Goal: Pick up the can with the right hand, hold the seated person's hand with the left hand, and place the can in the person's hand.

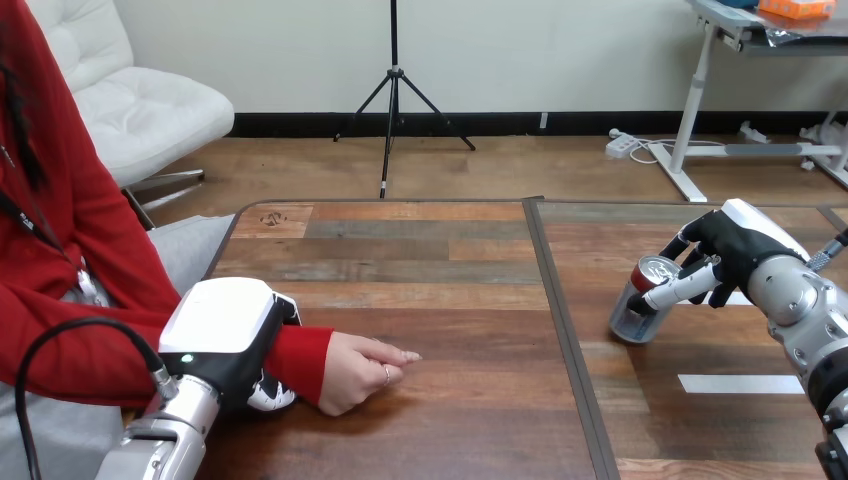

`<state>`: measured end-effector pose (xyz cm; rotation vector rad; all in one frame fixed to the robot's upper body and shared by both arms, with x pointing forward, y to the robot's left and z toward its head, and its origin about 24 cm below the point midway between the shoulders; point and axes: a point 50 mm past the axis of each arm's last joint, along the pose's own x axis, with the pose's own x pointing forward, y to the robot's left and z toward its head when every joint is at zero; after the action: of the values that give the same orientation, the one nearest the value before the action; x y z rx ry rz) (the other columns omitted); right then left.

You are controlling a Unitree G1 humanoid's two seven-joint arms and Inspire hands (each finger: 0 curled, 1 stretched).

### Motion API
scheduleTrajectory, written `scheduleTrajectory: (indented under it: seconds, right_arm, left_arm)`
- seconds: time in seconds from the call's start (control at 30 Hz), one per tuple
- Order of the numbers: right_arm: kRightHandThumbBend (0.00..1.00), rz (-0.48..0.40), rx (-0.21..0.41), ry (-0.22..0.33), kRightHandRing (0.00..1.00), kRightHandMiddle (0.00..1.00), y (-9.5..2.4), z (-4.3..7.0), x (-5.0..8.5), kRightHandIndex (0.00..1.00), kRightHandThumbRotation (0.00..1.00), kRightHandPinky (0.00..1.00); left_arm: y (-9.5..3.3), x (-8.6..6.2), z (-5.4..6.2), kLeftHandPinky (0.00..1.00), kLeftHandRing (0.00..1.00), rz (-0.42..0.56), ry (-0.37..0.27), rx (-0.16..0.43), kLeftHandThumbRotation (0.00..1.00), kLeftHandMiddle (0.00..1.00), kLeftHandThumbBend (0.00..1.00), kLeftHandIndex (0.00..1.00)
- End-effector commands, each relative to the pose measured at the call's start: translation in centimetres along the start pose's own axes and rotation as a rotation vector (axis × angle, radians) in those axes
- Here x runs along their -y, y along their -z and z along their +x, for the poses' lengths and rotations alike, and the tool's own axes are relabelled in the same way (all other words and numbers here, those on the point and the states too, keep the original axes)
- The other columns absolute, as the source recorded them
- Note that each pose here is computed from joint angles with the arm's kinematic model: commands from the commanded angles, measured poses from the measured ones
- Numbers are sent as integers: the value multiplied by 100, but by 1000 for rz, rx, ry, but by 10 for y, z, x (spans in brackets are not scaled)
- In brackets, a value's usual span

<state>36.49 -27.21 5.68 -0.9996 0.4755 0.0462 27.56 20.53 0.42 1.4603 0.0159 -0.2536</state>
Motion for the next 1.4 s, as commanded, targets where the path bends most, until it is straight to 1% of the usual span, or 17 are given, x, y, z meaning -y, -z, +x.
scheduleTrajectory:
  seconds: [0.0,0.43,0.73,0.83,1.03,1.33,1.37]
  right_arm:
    - [77,36,108,84,39,44,-32,1,29,50,0,38]
    - [77,29,119,89,39,44,-33,1,30,50,0,37]
    - [77,33,122,90,38,44,-34,1,31,49,0,36]
    - [77,35,123,90,38,43,-35,1,31,49,0,36]
    - [77,39,126,91,38,44,-37,1,32,50,0,36]
    - [76,34,144,98,38,43,-40,0,34,50,0,36]
    - [76,34,145,100,38,43,-40,0,34,50,0,36]
  left_arm:
    - [-4,2,8,38,42,-3,21,24,0,46,88,44]
    - [-2,5,10,31,35,-13,48,30,0,38,85,38]
    - [0,5,9,26,30,-46,43,35,0,33,84,32]
    - [0,3,8,26,29,-50,36,38,0,33,83,32]
    - [-1,-2,7,25,29,-94,10,37,0,33,83,31]
    - [-3,-14,7,26,29,-121,-29,48,0,33,81,31]
    - [-4,-16,8,26,29,-124,-42,53,0,33,80,31]
